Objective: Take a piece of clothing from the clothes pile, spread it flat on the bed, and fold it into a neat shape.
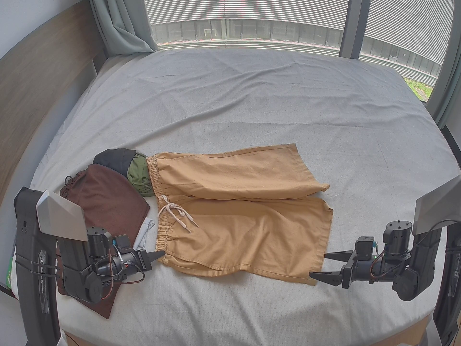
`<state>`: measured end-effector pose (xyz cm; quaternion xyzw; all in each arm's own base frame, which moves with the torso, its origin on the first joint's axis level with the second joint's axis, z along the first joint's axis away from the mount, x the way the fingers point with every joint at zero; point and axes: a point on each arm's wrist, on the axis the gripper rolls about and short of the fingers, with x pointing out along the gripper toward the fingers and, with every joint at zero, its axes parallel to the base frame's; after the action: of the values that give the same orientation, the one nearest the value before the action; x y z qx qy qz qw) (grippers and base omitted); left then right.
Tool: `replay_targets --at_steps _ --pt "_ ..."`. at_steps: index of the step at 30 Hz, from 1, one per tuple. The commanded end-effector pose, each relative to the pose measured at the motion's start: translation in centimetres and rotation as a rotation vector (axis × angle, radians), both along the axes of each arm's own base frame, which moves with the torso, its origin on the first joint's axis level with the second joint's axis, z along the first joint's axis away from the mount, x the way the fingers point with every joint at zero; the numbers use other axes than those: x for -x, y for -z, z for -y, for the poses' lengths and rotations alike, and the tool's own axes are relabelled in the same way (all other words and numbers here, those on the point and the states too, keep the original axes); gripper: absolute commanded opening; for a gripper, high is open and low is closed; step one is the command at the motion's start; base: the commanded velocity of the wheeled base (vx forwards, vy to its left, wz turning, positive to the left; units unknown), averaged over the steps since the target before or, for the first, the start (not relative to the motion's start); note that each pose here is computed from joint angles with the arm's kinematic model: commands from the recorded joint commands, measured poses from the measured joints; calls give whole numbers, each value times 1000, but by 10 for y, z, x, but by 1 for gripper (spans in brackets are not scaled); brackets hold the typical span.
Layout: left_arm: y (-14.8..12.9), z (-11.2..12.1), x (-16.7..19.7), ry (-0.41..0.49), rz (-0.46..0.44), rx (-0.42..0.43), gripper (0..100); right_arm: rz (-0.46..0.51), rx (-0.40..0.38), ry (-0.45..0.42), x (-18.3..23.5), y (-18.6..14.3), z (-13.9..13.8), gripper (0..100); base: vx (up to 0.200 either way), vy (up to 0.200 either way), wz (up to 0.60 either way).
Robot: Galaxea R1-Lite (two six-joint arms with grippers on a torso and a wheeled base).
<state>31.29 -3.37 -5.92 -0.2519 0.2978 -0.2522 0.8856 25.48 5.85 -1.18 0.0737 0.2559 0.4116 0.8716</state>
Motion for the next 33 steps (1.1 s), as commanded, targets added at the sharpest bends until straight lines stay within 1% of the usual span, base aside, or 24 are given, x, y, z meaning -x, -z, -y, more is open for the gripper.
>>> replay_targets --at_steps 1,9,25,33 --pt "-1 -1 0 -2 3 1 0 -62 9 1 9 9 2 100 0 0 0" --pt "-1 0 0 -1 2 0 0 -122 20 7 15 19 4 100 0 0 0" --pt "-1 0 0 0 2 1 0 -193 30 6 13 42 2 100 0 0 0" --pt "-2 -1 0 -1 5 1 0 -235 6 12 5 54 -3 100 0 0 0"
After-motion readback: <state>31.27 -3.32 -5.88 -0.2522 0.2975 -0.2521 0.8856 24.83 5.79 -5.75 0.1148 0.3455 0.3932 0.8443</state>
